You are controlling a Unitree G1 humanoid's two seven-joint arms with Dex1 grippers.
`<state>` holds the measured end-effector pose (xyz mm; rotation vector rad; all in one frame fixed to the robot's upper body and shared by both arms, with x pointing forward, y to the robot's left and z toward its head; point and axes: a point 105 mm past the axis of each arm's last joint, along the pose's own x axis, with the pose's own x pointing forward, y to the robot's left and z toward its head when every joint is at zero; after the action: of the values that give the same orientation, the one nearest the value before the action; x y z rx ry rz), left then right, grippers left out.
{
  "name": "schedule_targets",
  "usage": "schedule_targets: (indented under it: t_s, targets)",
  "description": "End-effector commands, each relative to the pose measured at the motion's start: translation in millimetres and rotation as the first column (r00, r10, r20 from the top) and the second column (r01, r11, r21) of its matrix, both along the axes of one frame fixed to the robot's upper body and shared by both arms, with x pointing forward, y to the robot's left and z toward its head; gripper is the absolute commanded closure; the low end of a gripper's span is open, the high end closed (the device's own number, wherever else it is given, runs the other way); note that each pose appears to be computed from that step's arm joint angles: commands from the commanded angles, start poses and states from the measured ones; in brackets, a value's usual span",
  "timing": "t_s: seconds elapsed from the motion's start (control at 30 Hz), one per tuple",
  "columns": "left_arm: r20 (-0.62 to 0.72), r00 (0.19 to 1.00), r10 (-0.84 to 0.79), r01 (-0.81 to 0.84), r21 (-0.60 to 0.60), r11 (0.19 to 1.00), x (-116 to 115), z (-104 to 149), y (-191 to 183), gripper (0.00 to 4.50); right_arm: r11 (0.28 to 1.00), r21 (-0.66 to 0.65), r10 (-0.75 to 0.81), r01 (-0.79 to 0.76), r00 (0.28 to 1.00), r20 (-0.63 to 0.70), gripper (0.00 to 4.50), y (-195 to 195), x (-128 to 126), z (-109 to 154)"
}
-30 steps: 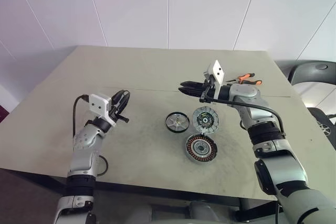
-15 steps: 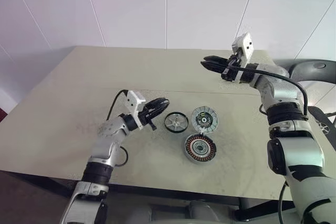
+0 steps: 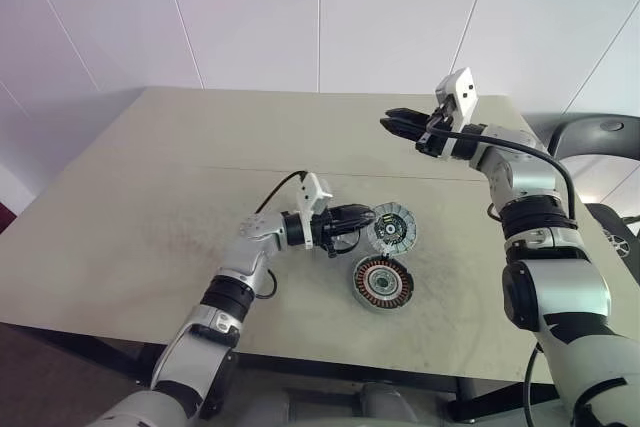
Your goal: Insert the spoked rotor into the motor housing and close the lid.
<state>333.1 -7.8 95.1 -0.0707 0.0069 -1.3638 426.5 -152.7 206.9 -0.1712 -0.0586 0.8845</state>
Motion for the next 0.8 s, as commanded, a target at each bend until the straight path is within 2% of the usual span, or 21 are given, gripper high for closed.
schedule_targets:
  t_s: [0.03,0.17,0.43,0.8]
  targets:
    - [0.027,0.996,-0.082,0.082,0.009,0.997,-7.7,3.8,-14.1,3.83,1.000,0.011,-0.009,0.008,0.997,0.072,3.60,0.1,1.1,20.0]
    - [0.009,0.984,-0.177,0.177,0.021,0.984,-20.9,0.8,-26.1,3.83,1.000,0.012,-0.015,0.015,0.997,0.073,3.60,-1.8,0.7,19.7]
    - [-0.022,0.941,-0.339,0.339,0.122,0.933,-43.6,-16.8,-32.9,3.83,1.000,0.006,-0.029,0.029,0.997,0.074,3.60,-3.6,1.2,18.3]
    - [-0.004,0.940,-0.341,0.336,0.178,0.925,-43.6,-21.2,-23.6,3.83,0.999,0.006,-0.039,0.039,0.996,0.076,3.60,-4.5,2.2,17.6]
